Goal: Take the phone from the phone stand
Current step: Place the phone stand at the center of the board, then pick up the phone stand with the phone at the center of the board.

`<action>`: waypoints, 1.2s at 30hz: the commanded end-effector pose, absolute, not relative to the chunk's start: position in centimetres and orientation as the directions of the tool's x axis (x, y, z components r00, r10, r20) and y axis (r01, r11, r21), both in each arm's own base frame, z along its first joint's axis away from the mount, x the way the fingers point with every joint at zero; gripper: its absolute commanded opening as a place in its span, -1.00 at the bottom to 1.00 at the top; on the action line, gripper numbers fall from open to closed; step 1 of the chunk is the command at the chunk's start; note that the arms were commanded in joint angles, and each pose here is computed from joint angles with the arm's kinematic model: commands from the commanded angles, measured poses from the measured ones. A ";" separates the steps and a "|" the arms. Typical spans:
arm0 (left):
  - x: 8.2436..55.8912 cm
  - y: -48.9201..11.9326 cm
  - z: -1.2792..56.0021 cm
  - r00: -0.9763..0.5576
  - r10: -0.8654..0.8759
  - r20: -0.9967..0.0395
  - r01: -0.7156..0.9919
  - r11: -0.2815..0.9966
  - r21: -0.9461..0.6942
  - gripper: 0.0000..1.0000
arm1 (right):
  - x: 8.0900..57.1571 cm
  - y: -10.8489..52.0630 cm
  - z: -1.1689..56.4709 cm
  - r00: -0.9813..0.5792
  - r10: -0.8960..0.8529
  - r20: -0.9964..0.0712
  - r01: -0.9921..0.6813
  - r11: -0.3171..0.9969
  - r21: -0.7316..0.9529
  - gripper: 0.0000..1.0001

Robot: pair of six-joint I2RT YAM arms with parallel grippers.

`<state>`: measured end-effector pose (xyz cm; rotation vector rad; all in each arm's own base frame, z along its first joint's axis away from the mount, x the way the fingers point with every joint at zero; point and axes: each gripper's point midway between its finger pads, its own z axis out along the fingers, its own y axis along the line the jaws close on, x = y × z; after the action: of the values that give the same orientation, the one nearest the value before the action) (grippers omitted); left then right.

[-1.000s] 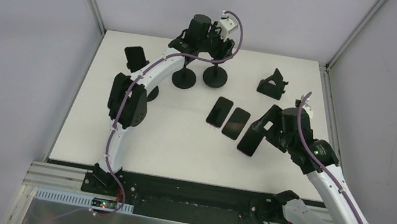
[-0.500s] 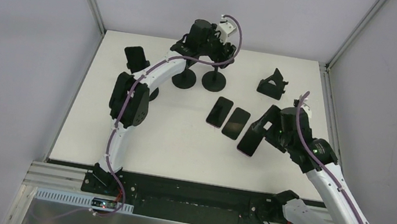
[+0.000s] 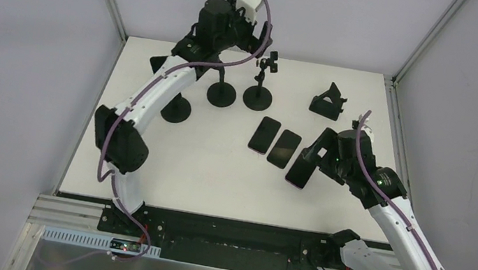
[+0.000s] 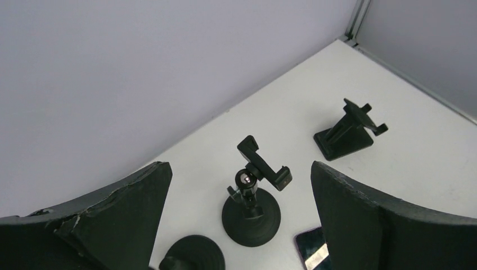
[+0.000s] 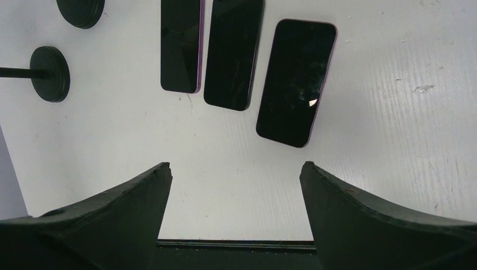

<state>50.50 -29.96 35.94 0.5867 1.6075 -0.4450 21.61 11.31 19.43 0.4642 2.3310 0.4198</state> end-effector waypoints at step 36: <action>40.5 -1.0 30.7 -0.306 -0.268 -0.914 -0.036 0.962 -0.270 0.98 | 22.6 15.0 21.4 -0.731 0.340 -0.592 0.037 0.885 0.464 0.78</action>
<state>38.95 -1.25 29.27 -0.2471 1.9273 -0.2519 22.44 14.36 21.02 0.2961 2.3429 0.5343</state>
